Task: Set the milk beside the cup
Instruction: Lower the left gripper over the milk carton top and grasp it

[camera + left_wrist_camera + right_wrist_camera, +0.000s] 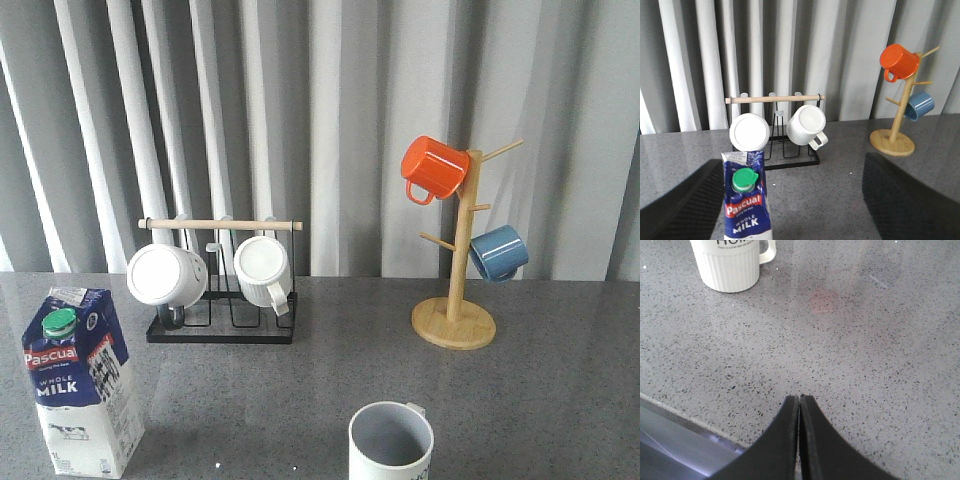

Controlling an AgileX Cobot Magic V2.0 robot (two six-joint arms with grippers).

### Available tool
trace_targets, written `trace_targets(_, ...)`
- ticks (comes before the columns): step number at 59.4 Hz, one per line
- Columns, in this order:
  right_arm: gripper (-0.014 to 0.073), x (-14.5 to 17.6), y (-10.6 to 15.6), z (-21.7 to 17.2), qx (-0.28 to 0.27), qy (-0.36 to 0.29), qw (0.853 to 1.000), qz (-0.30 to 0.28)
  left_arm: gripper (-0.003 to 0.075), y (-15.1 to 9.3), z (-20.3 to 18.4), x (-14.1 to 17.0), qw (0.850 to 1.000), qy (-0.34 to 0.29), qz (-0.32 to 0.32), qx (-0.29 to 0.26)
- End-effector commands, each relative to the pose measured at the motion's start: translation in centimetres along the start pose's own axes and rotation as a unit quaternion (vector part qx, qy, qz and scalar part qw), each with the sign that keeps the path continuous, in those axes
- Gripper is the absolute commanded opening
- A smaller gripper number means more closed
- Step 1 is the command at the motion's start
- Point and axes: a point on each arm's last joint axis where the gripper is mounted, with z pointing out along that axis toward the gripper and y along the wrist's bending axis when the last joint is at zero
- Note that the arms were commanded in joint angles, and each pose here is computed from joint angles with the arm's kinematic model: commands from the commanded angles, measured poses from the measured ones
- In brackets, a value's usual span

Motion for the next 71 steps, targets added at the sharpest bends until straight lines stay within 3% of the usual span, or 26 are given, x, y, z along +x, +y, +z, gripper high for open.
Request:
trace_targets(1,-0.0009,-1.4,0.0,-0.4,-0.001,-0.047,0.999,-0.006,0.0557,0.4,1.2,-3.4,0.999,-0.008,0.031,-0.019)
trace_targets(18,-0.0009,-1.4,0.0,-0.4,-0.002,-0.047,0.999,-0.004,0.0557,2.7,7.5,-8.1,0.989,0.119,0.026,-0.088)
trace_targets(37,-0.0009,-1.4,0.0,-0.4,-0.003,-0.044,0.999,-0.003,0.0557,4.2,15.1,-5.4,0.959,0.272,0.000,-0.082)
trace_targets(71,-0.0009,-1.4,0.0,-0.4,-0.003,-0.044,0.999,-0.002,0.0557,5.0,19.5,-2.4,0.939,0.335,-0.020,-0.071)
